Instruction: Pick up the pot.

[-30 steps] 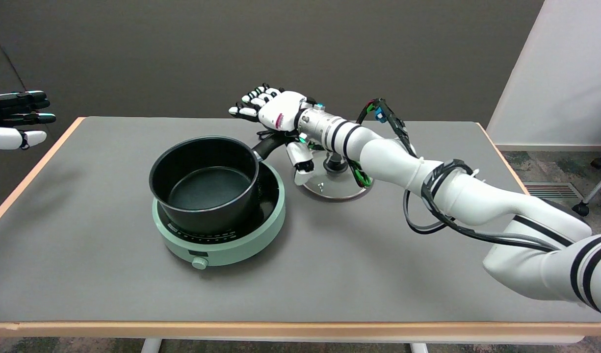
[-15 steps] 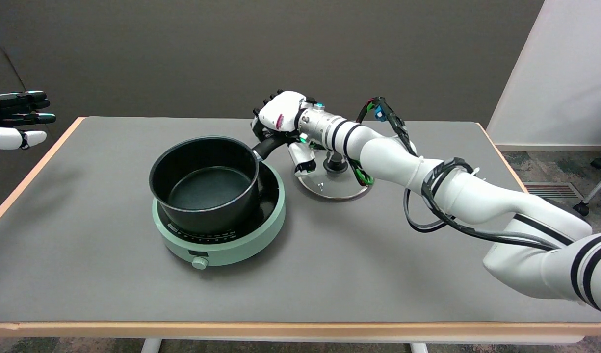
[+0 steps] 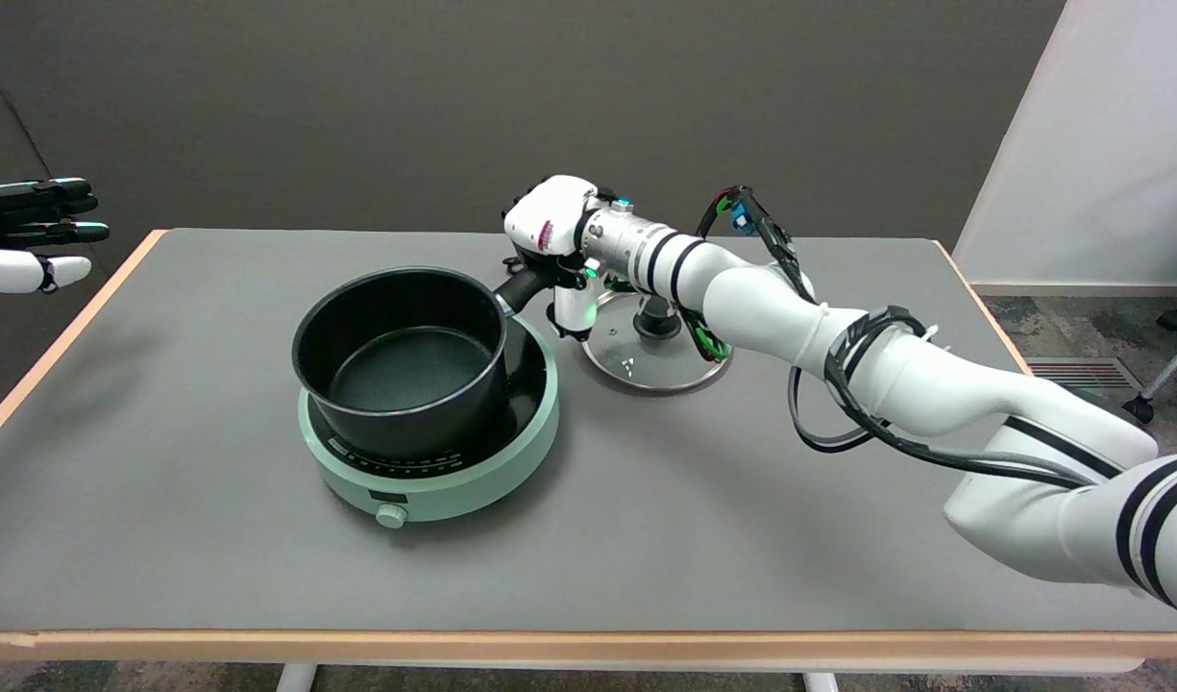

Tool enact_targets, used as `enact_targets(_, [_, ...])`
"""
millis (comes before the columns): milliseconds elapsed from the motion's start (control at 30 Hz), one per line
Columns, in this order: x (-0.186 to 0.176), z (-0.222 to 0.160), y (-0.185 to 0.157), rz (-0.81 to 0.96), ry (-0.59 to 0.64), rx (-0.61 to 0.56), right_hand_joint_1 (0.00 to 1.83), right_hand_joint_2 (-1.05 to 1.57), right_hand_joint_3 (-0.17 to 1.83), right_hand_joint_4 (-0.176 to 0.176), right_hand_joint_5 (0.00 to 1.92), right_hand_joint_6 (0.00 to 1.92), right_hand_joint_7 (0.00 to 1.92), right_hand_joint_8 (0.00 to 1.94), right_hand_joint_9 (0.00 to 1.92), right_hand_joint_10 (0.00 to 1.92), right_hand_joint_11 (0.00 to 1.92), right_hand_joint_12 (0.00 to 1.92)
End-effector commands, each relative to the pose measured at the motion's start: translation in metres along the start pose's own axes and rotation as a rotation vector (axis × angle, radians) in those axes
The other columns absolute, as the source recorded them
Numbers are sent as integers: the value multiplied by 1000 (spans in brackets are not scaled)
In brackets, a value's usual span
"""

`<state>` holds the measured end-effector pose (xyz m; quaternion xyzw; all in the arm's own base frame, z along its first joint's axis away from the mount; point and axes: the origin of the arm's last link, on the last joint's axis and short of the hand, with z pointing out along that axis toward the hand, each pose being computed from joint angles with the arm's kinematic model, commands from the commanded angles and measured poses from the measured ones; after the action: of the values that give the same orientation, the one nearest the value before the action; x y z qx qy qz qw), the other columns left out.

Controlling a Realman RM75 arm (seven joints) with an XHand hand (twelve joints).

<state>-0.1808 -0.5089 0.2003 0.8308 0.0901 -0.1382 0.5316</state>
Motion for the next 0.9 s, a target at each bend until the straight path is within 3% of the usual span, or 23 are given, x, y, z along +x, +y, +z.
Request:
enact_targets(33, [4, 1, -1, 0, 7, 4, 1074, -42, 1682, -129, 1383, 1383, 1383, 1383, 1383, 1383, 1383, 1383])
enact_targets(200, [3, 2, -4, -4, 1, 13, 1072, -15, 1597, -105, 1324, 1324, 1324, 1324, 1324, 1324, 1324, 1324])
enact_targets(333, [2, 2, -5, -5, -6, 20, 1075, -142, 1712, -74, 1262, 1262, 1262, 1262, 1262, 1262, 1262, 1262])
enact_targets(600, [-1, -1, -7, -5, -13, 30, 1078, -315, 1833, -74, 1263, 1263, 1263, 1263, 1263, 1263, 1263, 1263])
enact_targets(900, [0, -5, -3, -15, -5, 25, 1085, -389, 1833, -70, 1255, 1255, 1255, 1255, 1255, 1255, 1255, 1255])
